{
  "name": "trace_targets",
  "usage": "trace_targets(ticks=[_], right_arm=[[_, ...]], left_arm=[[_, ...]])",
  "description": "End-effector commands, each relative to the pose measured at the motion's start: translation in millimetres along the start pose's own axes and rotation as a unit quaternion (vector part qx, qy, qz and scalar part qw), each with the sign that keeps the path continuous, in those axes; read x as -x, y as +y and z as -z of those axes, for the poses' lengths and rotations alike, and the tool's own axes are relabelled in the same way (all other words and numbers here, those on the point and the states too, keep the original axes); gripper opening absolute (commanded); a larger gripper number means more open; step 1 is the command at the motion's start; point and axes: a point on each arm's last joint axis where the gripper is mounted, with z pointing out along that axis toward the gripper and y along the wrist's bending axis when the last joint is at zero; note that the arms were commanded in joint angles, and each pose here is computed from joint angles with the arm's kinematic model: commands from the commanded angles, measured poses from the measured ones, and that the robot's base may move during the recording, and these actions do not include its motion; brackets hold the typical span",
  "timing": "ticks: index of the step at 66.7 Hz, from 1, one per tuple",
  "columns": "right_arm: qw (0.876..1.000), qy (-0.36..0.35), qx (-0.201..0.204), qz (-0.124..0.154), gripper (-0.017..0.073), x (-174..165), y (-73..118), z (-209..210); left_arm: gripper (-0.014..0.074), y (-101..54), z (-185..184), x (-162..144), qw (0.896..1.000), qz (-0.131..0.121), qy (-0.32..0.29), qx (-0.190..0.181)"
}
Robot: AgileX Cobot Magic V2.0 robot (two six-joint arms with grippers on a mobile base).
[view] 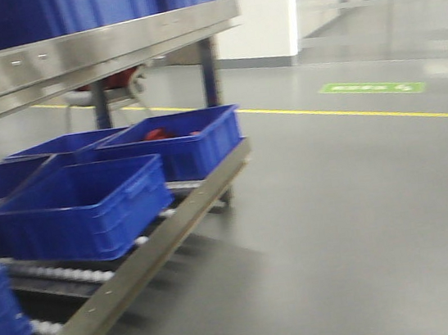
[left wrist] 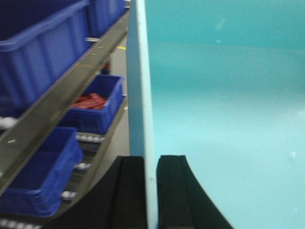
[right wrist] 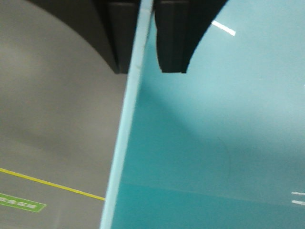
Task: Fetch blue bin and place on conveyor start
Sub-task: 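Hold the teal bin with both grippers while driving to the red conveyor table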
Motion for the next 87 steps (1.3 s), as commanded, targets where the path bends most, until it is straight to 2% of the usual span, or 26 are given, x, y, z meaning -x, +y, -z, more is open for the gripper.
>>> trace_targets(ticks=[1, 87], right_arm=[[0.998, -0.047, 0.028, -0.005, -0.0153, 10.2, 8.0, 7.2], [0.998, -0.047, 0.028, -0.005, -0.0153, 10.2, 8.0, 7.2]], left_arm=[[-0.0111, -9.3, 7.8, 10.0, 0.999, 0.024, -0.036, -0.033], [-0.0111, -9.8, 7.9, 9.9, 0.999, 0.024, -0.036, -0.033]])
